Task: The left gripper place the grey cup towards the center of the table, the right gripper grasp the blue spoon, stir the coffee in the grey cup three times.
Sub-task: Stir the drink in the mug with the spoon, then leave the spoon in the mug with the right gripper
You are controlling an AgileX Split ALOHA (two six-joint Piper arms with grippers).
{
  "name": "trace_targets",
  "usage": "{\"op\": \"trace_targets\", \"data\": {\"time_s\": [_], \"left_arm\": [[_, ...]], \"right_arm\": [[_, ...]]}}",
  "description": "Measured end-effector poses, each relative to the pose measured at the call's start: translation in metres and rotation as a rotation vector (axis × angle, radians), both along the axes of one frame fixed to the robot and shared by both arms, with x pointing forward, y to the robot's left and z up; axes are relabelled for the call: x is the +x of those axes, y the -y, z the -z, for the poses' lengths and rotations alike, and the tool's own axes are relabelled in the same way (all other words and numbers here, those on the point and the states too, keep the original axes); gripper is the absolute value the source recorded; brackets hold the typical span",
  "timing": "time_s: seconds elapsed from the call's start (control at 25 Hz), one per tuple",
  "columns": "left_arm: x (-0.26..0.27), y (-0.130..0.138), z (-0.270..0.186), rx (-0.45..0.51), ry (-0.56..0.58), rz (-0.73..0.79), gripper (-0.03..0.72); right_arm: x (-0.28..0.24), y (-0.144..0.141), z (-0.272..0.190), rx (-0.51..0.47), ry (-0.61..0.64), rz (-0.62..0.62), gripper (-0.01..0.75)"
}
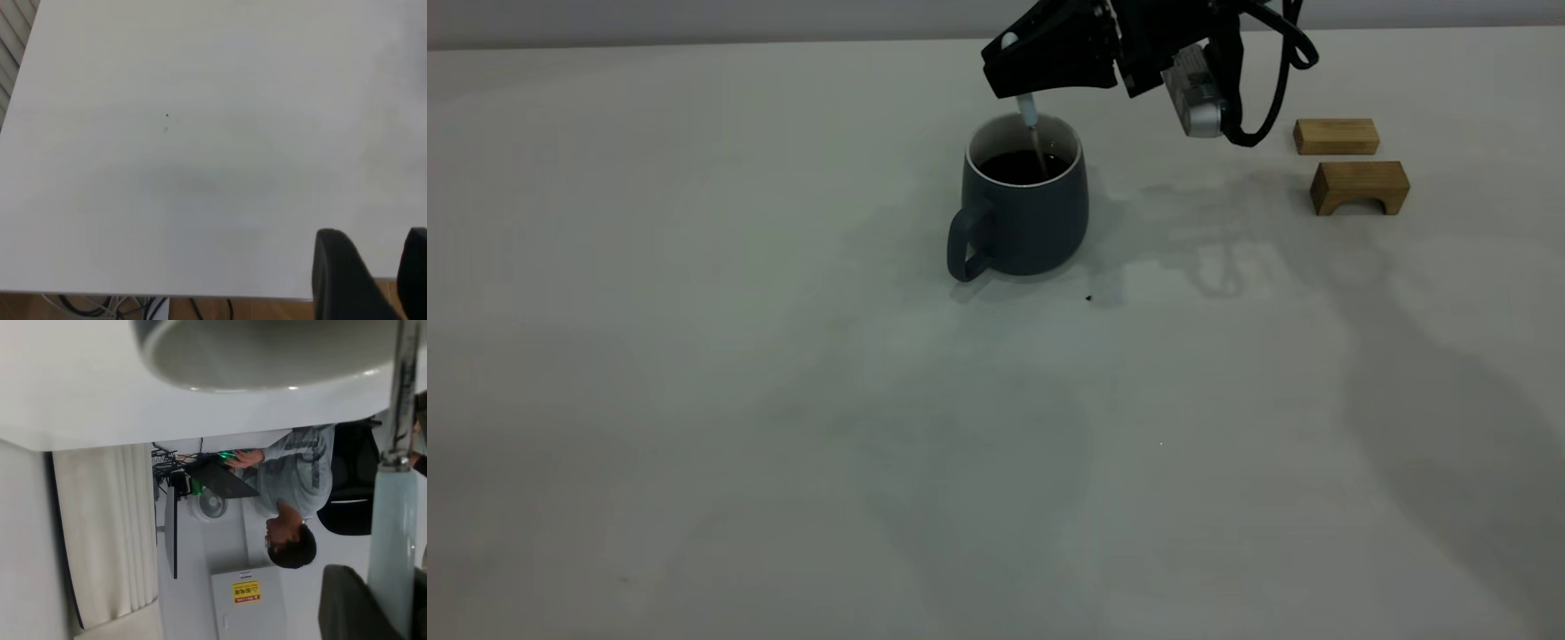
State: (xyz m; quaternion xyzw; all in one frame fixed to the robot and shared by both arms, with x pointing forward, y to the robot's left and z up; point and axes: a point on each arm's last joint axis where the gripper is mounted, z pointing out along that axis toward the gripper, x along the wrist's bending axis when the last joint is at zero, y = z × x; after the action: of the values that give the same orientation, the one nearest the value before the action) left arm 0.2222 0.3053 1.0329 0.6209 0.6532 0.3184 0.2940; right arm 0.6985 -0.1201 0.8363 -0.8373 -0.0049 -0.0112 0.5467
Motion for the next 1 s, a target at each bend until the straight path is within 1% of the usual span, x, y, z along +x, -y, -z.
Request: {"op": "trace_targets", "data": {"time_s": [0.12, 0.2, 0.32, 0.44, 0.56, 0.68, 0.8, 0.92, 1.0], "left_arm": [[0.000, 0.000, 0.000, 0.000, 0.000, 0.000, 0.287], [0.000, 0.000, 0.000, 0.000, 0.000, 0.000, 0.287], [0.000, 0.000, 0.000, 0.000, 0.000, 0.000, 0.287], [0.000, 0.000, 0.000, 0.000, 0.000, 0.000, 0.287], [0.000, 0.000, 0.000, 0.000, 0.000, 0.000, 0.287], [0.000, 0.000, 0.000, 0.000, 0.000, 0.000, 0.287], [0.000, 0.000, 0.000, 0.000, 0.000, 0.000, 0.287], [0.000, 0.000, 0.000, 0.000, 0.000, 0.000, 0.287], [0.000, 0.000, 0.000, 0.000, 0.000, 0.000, 0.287]], "right_arm": [[-0.001, -0.009, -0.002, 0.026, 0.000, 0.002, 0.137], [-0.002, -0.016, -0.003, 0.037, 0.046, -0.015, 0.137], [-0.001, -0.022, -0.002, 0.020, 0.194, -0.044, 0.137], [0.002, -0.020, -0.001, -0.009, 0.324, -0.068, 0.137], [0.005, -0.014, 0.000, -0.022, 0.379, -0.079, 0.137], [0.005, -0.006, 0.002, -0.040, 0.354, -0.088, 0.137], [0.004, 0.003, 0.003, -0.044, 0.233, -0.074, 0.137], [0.000, 0.005, 0.004, -0.044, 0.079, -0.049, 0.137], [-0.001, 0.004, 0.003, -0.038, 0.028, -0.035, 0.137]]}}
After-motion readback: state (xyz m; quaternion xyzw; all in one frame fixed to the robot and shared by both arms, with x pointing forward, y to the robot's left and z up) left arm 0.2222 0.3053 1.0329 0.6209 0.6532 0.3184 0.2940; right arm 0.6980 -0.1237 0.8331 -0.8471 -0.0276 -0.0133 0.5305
